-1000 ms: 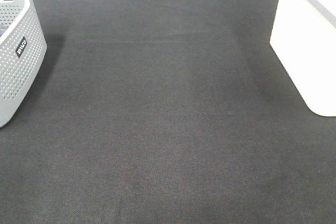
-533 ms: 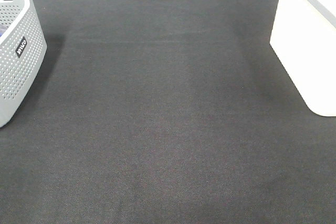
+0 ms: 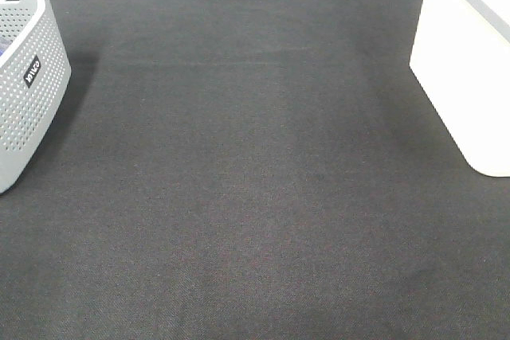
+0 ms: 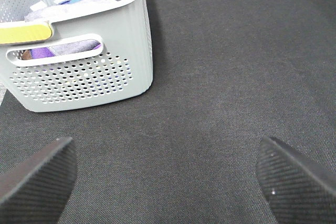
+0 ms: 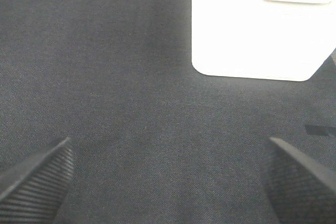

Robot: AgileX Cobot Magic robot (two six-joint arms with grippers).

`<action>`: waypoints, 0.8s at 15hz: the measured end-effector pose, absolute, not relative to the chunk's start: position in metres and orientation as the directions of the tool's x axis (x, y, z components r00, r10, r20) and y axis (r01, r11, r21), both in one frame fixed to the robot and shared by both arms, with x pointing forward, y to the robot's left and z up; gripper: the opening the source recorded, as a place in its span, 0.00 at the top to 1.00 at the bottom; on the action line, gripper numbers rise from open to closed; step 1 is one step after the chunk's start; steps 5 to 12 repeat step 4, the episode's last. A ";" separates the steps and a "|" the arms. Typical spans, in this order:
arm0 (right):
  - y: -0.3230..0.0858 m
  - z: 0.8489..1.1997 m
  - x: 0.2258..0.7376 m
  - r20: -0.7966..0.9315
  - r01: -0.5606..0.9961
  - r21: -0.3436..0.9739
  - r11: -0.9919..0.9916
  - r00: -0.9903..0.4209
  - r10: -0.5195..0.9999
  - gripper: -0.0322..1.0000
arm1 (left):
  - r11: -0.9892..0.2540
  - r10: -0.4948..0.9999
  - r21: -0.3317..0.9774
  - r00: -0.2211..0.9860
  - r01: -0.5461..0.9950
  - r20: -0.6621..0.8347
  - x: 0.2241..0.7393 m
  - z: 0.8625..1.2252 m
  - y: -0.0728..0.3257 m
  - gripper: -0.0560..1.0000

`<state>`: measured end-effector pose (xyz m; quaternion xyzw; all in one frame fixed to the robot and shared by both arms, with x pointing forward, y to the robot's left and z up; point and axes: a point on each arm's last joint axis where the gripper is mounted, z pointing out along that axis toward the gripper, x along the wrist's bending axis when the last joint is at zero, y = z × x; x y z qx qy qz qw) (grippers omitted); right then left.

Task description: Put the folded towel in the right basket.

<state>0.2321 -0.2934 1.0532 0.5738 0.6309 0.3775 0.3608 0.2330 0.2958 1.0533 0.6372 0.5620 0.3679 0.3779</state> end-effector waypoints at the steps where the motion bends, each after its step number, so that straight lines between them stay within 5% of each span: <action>1: -0.293 1.053 0.232 -0.022 0.452 0.890 0.056 -0.081 0.996 0.09 | -0.083 0.994 0.895 0.098 0.438 0.044 0.233 1.053 0.296 0.11; 12: -0.293 1.053 0.232 -0.022 0.452 0.890 0.056 -0.081 0.996 0.09 | -0.083 0.994 0.895 0.098 0.438 0.044 0.233 1.053 0.296 0.11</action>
